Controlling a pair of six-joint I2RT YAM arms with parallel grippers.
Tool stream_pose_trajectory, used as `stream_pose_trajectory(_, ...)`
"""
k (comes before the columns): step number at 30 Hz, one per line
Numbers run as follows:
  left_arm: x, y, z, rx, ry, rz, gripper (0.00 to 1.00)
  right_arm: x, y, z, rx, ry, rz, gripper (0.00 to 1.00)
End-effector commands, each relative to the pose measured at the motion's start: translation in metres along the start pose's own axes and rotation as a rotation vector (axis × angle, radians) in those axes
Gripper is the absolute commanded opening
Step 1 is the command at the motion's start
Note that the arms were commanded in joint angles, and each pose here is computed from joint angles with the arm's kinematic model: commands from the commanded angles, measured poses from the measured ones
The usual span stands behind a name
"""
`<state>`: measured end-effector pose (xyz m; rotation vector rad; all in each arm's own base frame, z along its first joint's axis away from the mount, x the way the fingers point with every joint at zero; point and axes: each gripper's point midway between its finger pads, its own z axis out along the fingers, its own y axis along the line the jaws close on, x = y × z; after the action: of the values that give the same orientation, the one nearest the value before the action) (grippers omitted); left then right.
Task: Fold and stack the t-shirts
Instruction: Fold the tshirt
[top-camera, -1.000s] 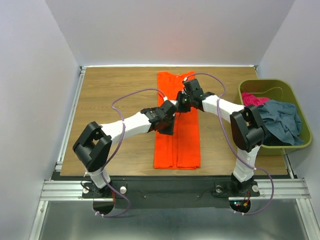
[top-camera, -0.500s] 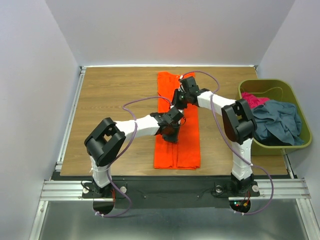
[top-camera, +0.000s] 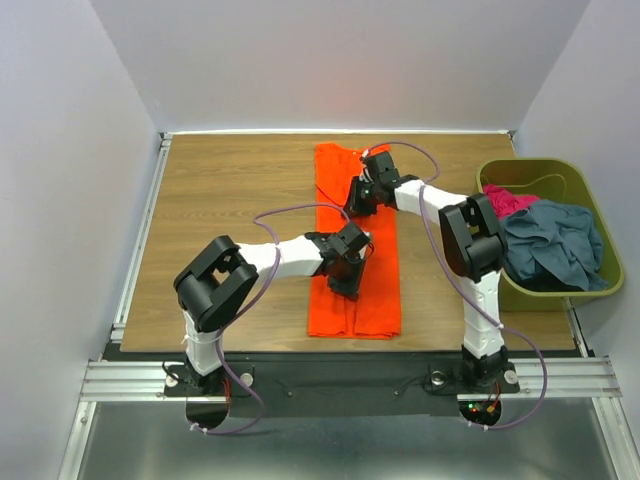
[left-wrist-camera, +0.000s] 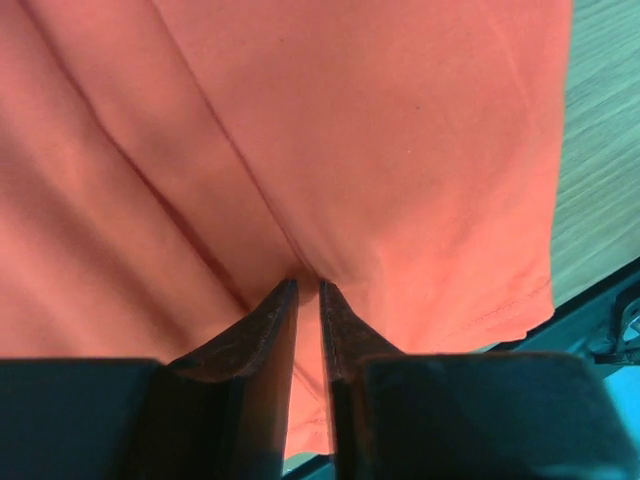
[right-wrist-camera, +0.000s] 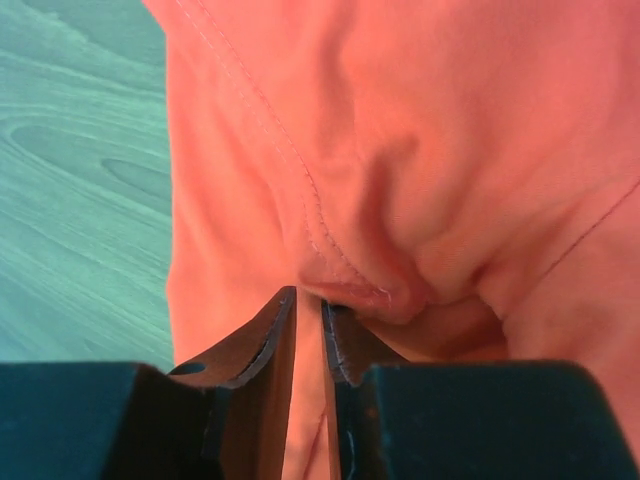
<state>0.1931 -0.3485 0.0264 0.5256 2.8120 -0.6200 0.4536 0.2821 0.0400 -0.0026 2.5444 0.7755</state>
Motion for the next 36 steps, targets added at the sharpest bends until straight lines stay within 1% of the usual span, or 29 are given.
stream_pose_trajectory(1,-0.023,-0.009,-0.039,-0.019,-0.126,-0.013,0.32,-0.034,0.016,-0.030,-0.009,-0.106,-0.063,0.24)
stream_pose_trajectory(3,-0.028,-0.004,-0.050,-0.058,-0.165,-0.033,0.36,-0.035,0.014,-0.044,0.021,-0.132,-0.069,0.27)
stream_pose_trajectory(4,-0.030,-0.001,-0.061,-0.077,-0.186,-0.045,0.37,-0.041,0.021,-0.064,0.022,-0.166,-0.085,0.32)
stream_pose_trajectory(5,-0.035,0.008,-0.066,-0.124,-0.220,-0.054,0.39,-0.030,0.008,-0.068,0.069,-0.159,-0.077,0.35)
stream_pose_trajectory(6,-0.036,0.011,-0.070,-0.140,-0.232,-0.061,0.40,-0.028,0.005,-0.077,0.091,-0.171,-0.078,0.41)
stream_pose_trajectory(7,-0.039,0.016,-0.075,-0.154,-0.245,-0.069,0.41,-0.027,0.003,-0.093,0.116,-0.188,-0.080,0.43)
stream_pose_trajectory(8,-0.042,0.022,-0.076,-0.172,-0.255,-0.078,0.41,-0.024,-0.004,-0.100,0.152,-0.196,-0.076,0.45)
stream_pose_trajectory(9,-0.045,0.027,-0.076,-0.180,-0.260,-0.084,0.42,-0.012,-0.025,-0.104,0.240,-0.186,-0.068,0.48)
stream_pose_trajectory(10,-0.048,0.032,-0.075,-0.187,-0.264,-0.090,0.43,-0.013,-0.031,-0.114,0.272,-0.207,-0.068,0.50)
stream_pose_trajectory(12,-0.065,0.050,-0.074,-0.230,-0.302,-0.115,0.43,-0.005,-0.054,-0.120,0.343,-0.200,-0.071,0.51)
stream_pose_trajectory(14,-0.078,0.062,-0.072,-0.253,-0.317,-0.128,0.43,-0.004,-0.060,-0.120,0.360,-0.194,-0.081,0.51)
stream_pose_trajectory(15,-0.084,0.076,-0.064,-0.282,-0.307,-0.145,0.43,-0.004,-0.063,-0.118,0.369,-0.188,-0.088,0.51)
stream_pose_trajectory(16,-0.092,0.080,-0.063,-0.293,-0.314,-0.144,0.43,-0.007,-0.063,-0.118,0.372,-0.193,-0.094,0.51)
stream_pose_trajectory(18,-0.123,0.083,-0.065,-0.313,-0.361,-0.143,0.43,-0.009,-0.066,-0.112,0.382,-0.183,-0.113,0.51)
stream_pose_trajectory(22,-0.152,0.092,-0.056,-0.336,-0.380,-0.148,0.43,-0.006,-0.076,-0.097,0.408,-0.152,-0.119,0.52)
stream_pose_trajectory(29,-0.181,0.112,-0.030,-0.371,-0.374,-0.152,0.43,-0.006,-0.094,-0.071,0.453,-0.109,-0.143,0.52)
stream_pose_trajectory(33,-0.186,0.129,-0.008,-0.398,-0.337,-0.162,0.43,-0.014,-0.102,-0.056,0.473,-0.102,-0.155,0.52)
stream_pose_trajectory(35,-0.195,0.132,-0.005,-0.394,-0.348,-0.166,0.43,-0.024,-0.102,-0.051,0.474,-0.115,-0.162,0.52)
stream_pose_trajectory(36,-0.198,0.137,-0.004,-0.395,-0.347,-0.174,0.43,-0.022,-0.109,-0.044,0.487,-0.100,-0.162,0.52)
